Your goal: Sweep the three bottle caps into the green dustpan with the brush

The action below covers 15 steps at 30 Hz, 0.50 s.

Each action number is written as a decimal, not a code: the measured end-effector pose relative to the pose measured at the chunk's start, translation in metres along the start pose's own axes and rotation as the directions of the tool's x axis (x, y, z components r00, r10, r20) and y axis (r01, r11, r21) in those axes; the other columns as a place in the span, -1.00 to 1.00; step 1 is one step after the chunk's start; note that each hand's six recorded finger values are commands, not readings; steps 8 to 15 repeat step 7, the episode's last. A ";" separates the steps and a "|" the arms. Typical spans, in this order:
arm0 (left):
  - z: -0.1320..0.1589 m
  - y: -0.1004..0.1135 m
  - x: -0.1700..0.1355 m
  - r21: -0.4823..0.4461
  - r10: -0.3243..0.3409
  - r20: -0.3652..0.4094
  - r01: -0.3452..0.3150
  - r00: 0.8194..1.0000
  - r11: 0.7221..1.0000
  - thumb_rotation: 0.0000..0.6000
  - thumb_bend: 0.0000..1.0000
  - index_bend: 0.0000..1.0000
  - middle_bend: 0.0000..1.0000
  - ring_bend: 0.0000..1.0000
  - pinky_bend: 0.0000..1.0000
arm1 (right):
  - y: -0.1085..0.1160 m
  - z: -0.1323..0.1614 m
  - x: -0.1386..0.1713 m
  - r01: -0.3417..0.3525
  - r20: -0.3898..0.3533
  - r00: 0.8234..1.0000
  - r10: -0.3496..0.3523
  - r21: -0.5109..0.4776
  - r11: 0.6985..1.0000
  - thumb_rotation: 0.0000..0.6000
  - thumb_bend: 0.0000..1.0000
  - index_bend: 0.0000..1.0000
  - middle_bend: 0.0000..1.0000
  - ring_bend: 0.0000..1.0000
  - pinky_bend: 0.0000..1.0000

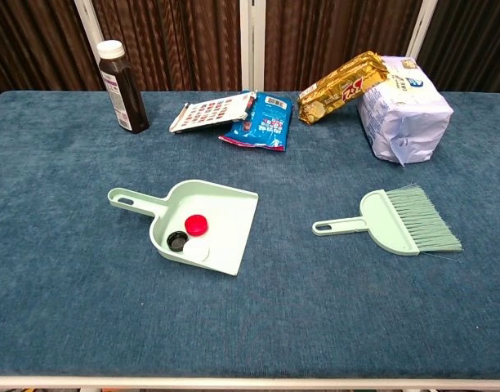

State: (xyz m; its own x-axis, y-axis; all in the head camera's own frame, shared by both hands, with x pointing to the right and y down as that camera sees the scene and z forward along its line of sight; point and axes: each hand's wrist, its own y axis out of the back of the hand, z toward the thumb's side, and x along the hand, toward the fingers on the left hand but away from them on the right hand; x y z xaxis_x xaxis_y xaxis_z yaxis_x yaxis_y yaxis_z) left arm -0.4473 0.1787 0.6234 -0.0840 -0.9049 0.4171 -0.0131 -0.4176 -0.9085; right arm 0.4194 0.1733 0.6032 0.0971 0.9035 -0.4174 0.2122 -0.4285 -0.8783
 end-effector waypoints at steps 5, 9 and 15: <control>-0.004 0.006 -0.036 -0.025 0.020 -0.014 -0.021 1.000 0.999 1.00 -0.59 -0.56 -0.58 -0.69 -0.77 | 0.008 -0.010 0.034 0.024 0.056 0.998 -0.021 -0.036 0.999 1.00 -0.56 -1.00 -0.74 -1.00 -0.99; -0.004 0.007 -0.046 -0.036 0.024 -0.023 -0.024 0.999 0.999 1.00 -0.59 -0.56 -0.58 -0.70 -0.77 | 0.009 -0.012 0.041 0.027 0.067 0.997 -0.025 -0.042 0.999 1.00 -0.56 -1.00 -0.74 -1.00 -0.99; -0.004 0.007 -0.046 -0.036 0.024 -0.023 -0.024 0.999 0.999 1.00 -0.59 -0.56 -0.58 -0.70 -0.77 | 0.009 -0.012 0.041 0.027 0.067 0.997 -0.025 -0.042 0.999 1.00 -0.56 -1.00 -0.74 -1.00 -0.99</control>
